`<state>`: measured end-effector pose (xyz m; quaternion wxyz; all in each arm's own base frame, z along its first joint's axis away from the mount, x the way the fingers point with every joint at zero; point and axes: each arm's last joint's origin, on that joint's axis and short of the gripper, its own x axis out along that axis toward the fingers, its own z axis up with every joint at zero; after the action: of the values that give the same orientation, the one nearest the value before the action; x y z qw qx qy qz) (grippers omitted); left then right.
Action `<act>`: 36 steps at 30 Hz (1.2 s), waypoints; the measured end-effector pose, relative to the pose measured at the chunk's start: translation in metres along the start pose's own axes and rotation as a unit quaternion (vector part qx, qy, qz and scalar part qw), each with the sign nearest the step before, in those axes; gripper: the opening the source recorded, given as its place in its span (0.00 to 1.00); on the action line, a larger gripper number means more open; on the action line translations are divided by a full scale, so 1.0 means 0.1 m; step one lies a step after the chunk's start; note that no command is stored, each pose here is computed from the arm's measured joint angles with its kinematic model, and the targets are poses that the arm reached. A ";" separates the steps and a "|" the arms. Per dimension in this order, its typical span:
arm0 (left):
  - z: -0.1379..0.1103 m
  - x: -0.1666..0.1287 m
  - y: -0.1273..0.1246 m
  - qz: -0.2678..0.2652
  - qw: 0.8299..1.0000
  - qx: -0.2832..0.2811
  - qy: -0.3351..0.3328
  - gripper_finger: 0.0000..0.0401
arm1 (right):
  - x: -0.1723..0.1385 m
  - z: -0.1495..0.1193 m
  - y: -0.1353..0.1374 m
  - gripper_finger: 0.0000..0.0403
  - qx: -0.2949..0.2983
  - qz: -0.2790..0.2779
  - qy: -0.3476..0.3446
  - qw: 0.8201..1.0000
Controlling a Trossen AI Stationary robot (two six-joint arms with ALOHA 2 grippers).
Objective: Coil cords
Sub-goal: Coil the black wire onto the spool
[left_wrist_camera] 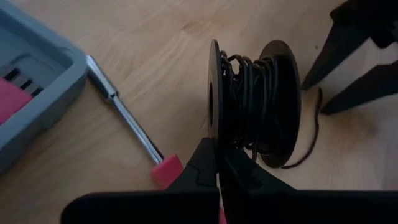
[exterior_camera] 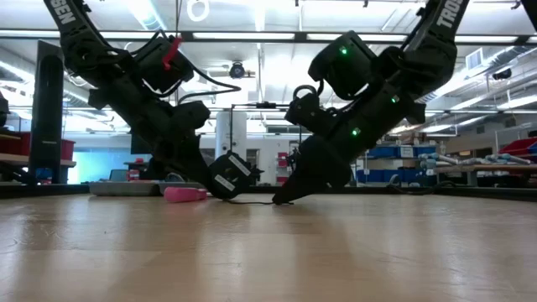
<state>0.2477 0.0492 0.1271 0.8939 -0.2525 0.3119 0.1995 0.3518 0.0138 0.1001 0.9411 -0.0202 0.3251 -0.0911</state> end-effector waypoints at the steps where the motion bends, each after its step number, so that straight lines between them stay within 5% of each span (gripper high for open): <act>1: -0.01 0.00 0.00 0.001 1.000 0.000 0.002 0.00 | 0.03 -0.01 0.01 0.35 -0.002 -0.001 0.007 1.000; 6: 0.00 0.00 0.00 0.000 1.000 0.000 -0.001 0.00 | 0.13 0.00 0.03 0.35 -0.003 0.017 0.027 1.000; 12: 0.00 0.00 0.00 -0.002 1.000 -0.001 -0.004 0.00 | 0.17 0.08 0.07 0.04 -0.026 0.035 0.034 0.998; 22: 0.03 0.00 -0.02 -0.011 1.000 -0.001 -0.016 0.00 | 0.17 0.57 0.12 0.00 -0.082 0.039 -0.034 0.995; 30: 0.00 0.00 0.00 -0.007 1.000 -0.001 0.003 0.00 | 0.08 0.91 0.05 0.00 -0.121 -0.030 -0.068 0.990; 36: -0.01 0.00 0.00 -0.009 1.000 0.000 0.007 0.00 | 0.05 0.86 -0.02 0.00 -0.098 -0.032 0.005 0.995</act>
<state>0.2477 0.0485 0.1267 0.8935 -0.2572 0.3156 0.1896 0.4084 0.0093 0.1647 0.9294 -0.1226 0.3365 -0.0893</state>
